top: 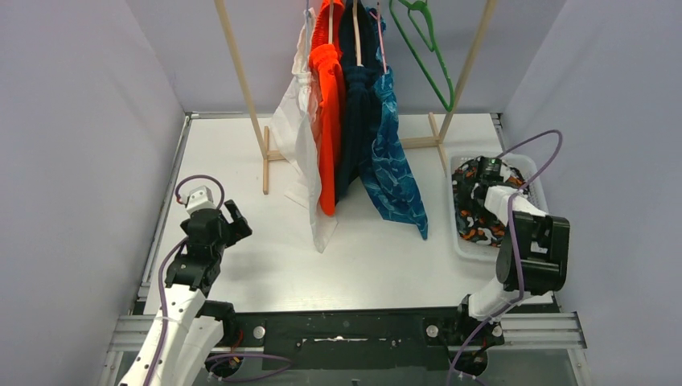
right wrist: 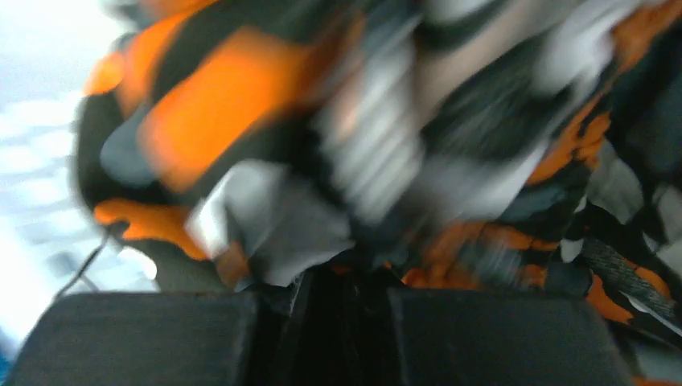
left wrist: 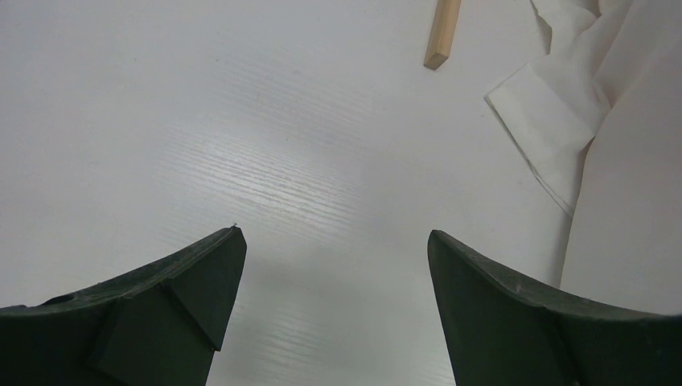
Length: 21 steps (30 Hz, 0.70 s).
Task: Remove the shorts from the hanger
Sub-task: Place the shorts in the basket.
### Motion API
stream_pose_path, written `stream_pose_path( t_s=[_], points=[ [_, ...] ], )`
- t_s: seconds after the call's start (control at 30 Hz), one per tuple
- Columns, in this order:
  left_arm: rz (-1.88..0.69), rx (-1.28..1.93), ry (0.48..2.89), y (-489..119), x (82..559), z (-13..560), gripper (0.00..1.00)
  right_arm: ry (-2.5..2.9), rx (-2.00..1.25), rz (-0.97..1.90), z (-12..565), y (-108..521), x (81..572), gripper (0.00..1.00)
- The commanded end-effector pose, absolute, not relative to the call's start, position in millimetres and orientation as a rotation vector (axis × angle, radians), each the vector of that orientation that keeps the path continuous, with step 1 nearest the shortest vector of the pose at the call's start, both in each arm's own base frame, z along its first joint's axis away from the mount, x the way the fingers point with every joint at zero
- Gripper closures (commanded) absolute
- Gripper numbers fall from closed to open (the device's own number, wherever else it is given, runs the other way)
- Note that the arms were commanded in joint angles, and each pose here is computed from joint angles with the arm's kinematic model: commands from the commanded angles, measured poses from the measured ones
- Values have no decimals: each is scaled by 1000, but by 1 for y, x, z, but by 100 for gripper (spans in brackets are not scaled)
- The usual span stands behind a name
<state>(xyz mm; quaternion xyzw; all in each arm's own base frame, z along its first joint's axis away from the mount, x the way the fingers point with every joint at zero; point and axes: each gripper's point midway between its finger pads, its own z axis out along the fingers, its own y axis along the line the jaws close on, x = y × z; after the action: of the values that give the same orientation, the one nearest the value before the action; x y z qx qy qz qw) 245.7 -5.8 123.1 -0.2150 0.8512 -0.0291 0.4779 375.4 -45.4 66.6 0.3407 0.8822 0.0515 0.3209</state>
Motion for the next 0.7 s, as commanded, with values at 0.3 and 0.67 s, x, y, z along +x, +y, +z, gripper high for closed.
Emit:
stream_pose_path(
  t_s=[0.3,0.67],
  points=[
    [-89,-543,1991,-3,259,148,15,2537,632,168,39,24,338,83],
    [-91,-539,1995,-4,260,147,15,2349,619,153,141,-17,370,44]
  ],
)
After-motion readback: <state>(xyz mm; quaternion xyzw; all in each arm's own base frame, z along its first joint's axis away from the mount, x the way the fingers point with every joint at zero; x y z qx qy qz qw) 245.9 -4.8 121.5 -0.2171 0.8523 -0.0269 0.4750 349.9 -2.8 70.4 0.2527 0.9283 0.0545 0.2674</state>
